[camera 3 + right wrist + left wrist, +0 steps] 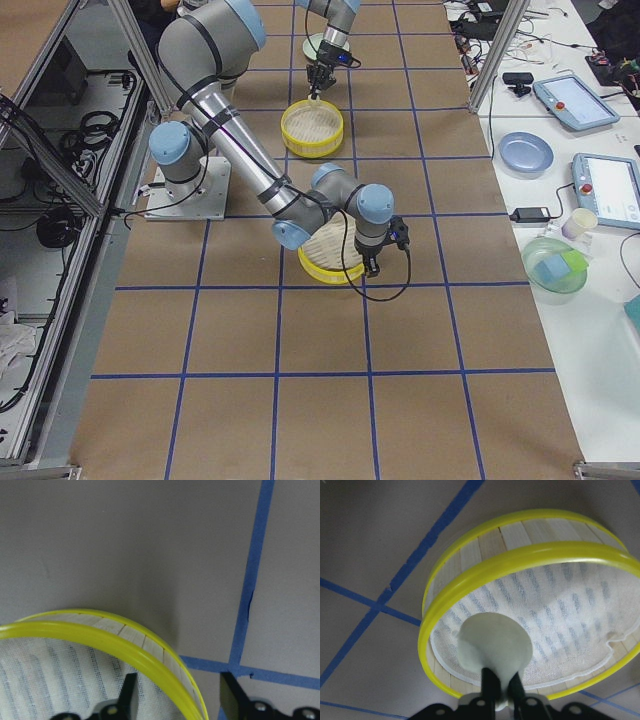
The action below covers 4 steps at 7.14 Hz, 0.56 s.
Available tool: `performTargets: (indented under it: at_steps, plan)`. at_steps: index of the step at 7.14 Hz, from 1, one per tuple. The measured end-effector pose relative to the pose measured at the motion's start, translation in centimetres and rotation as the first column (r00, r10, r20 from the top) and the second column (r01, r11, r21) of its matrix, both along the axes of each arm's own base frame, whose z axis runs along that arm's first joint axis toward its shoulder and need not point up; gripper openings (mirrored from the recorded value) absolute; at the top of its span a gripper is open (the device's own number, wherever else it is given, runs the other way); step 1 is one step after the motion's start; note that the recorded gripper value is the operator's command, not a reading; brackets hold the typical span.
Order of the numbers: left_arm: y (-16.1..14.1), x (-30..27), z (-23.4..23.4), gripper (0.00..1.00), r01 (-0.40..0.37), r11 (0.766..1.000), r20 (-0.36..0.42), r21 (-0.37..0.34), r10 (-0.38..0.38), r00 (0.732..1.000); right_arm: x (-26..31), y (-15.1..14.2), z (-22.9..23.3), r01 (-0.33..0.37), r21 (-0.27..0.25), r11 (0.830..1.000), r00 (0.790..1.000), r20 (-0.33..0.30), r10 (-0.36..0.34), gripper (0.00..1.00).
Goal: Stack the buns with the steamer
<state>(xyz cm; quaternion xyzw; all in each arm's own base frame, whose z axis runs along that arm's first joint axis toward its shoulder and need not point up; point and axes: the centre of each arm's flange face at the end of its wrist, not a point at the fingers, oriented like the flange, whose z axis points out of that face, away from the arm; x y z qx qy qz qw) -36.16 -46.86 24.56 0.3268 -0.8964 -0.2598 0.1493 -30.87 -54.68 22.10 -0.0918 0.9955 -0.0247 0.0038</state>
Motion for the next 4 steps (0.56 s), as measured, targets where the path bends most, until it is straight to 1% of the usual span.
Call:
performTargets:
  at_steps: [2, 3, 4]
  plan:
    - [-0.1, -0.1, 0.3, 1.0, 0.001, 1.0, 0.01, -0.015, -0.001, 1.0, -0.2, 0.2, 0.1, -0.009, 0.017, 1.0, 1.0, -0.021, 0.009, 0.0]
    - [-0.3, 0.1, 1.1, 1.0, 0.011, 0.999, 0.014, -0.039, -0.01, 1.0, -0.2, 0.3, 0.4, -0.01, 0.02, 1.0, 1.0, -0.029, 0.01, 0.0]
    - [-1.1, 1.2, 2.0, 1.0, 0.049, 0.994, 0.048, -0.094, -0.045, 0.998, -0.3, 0.5, 0.8, -0.005, 0.032, 0.999, 0.999, -0.038, 0.006, 0.0]
